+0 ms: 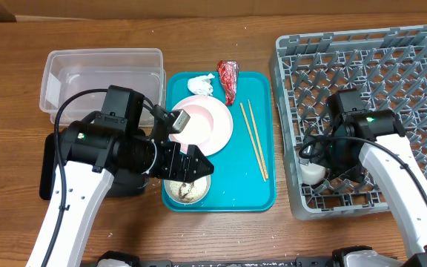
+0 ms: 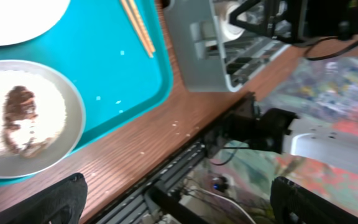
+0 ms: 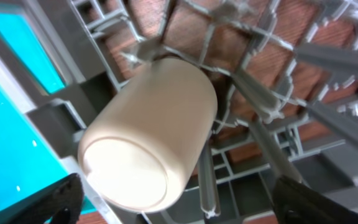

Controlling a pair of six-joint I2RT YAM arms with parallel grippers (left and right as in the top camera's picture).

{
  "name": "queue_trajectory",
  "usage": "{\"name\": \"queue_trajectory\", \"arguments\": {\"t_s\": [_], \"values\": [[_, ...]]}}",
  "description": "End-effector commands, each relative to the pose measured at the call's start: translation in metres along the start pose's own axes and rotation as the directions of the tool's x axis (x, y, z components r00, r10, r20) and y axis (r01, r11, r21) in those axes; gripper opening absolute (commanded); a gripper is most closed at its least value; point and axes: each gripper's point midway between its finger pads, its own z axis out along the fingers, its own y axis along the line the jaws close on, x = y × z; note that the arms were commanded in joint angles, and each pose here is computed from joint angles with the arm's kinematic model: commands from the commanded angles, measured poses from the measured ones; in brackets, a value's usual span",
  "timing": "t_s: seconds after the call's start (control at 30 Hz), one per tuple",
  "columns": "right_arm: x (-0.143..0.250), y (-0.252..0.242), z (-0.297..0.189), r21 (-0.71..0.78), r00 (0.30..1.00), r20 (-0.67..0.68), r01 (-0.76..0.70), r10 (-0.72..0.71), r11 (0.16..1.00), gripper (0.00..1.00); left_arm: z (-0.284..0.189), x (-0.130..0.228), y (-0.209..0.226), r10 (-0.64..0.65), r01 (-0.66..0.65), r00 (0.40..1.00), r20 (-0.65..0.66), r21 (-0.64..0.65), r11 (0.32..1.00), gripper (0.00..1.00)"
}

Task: Sort waste into correct bins and load items into the dishwasher
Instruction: 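Carry the cup with the right gripper and set it upright in the rack, then grasp the small white bowl of rice with the left gripper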

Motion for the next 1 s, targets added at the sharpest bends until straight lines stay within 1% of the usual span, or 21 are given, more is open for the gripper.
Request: {"name": "queue_trajectory", "arguments": {"t_s": [0.0, 0.07, 0.13, 0.27, 0.33, 0.4, 0.47, 0.53, 0.6, 0.63, 0.7, 0.77, 0.83, 0.97], "values": [[-0.01, 0.006, -0.021, -0.052, 0.996, 0.089, -0.001, 0.006, 0.999, 1.0, -0.009, 0.002, 0.006, 0.068, -0.063, 0.997, 0.036, -0.114, 0.991, 0.95], [-0.015, 0.009, -0.038, -0.089, 0.988, 0.157, 0.005, 0.009, 0.996, 1.0, -0.011, 0.003, 0.013, 0.046, -0.036, 0.998, 0.05, -0.189, 0.981, 0.95], [-0.02, 0.014, -0.066, -0.153, 0.966, 0.259, 0.025, 0.016, 0.988, 1.0, -0.014, 0.004, 0.024, 0.017, 0.005, 0.997, 0.075, -0.289, 0.957, 0.93], [-0.02, 0.03, -0.124, -0.306, 0.888, 0.46, 0.148, 0.01, 0.94, 1.0, -0.015, 0.007, 0.044, -0.029, 0.099, 0.989, 0.146, -0.504, 0.858, 0.89], [-0.014, 0.033, -0.152, -0.356, 0.834, 0.551, 0.213, 0.02, 0.91, 1.0, -0.006, 0.009, 0.044, -0.006, 0.095, 0.987, 0.159, -0.562, 0.822, 0.87], [-0.006, 0.032, -0.176, -0.387, 0.782, 0.622, 0.255, 0.046, 0.886, 1.0, 0.015, 0.014, 0.042, 0.052, 0.049, 0.988, 0.146, -0.607, 0.794, 0.85], [0.002, 0.029, -0.195, -0.403, 0.735, 0.675, 0.286, 0.07, 0.869, 1.0, 0.035, 0.021, 0.049, 0.076, 0.041, 0.986, 0.146, -0.663, 0.747, 0.83], [0.011, 0.024, -0.206, -0.409, 0.704, 0.705, 0.305, 0.086, 0.86, 1.0, 0.054, 0.027, 0.062, 0.081, 0.054, 0.985, 0.155, -0.713, 0.7, 0.79], [0.019, 0.02, -0.212, -0.413, 0.688, 0.72, 0.315, 0.094, 0.855, 1.0, 0.074, 0.031, 0.073, 0.092, 0.036, 0.987, 0.133, -0.736, 0.675, 0.74], [0.022, 0.019, -0.212, -0.413, 0.688, 0.72, 0.315, 0.094, 0.855, 1.0, 0.084, 0.031, 0.079, 0.09, 0.032, 0.988, 0.124, -0.741, 0.671, 0.7], [0.026, 0.016, -0.209, -0.411, 0.696, 0.713, 0.31, 0.09, 0.857, 1.0, 0.099, 0.027, 0.086, 0.081, 0.032, 0.99, 0.115, -0.746, 0.665, 0.59], [0.028, 0.015, -0.204, -0.408, 0.711, 0.698, 0.3, 0.083, 0.862, 1.0, 0.116, 0.018, 0.087, 0.104, 0.005, 0.989, 0.101, -0.743, 0.67, 0.53], [0.03, 0.014, -0.201, -0.406, 0.721, 0.689, 0.295, 0.078, 0.865, 1.0, 0.134, 0.012, 0.085, 0.144, -0.059, 0.988, 0.057, -0.722, 0.69, 0.49], [0.03, 0.014, -0.201, -0.408, 0.723, 0.686, 0.292, 0.08, 0.865, 1.0, 0.154, 0.003, 0.095, 0.16, -0.075, 0.986, 0.045, -0.74, 0.668, 0.47]]}}
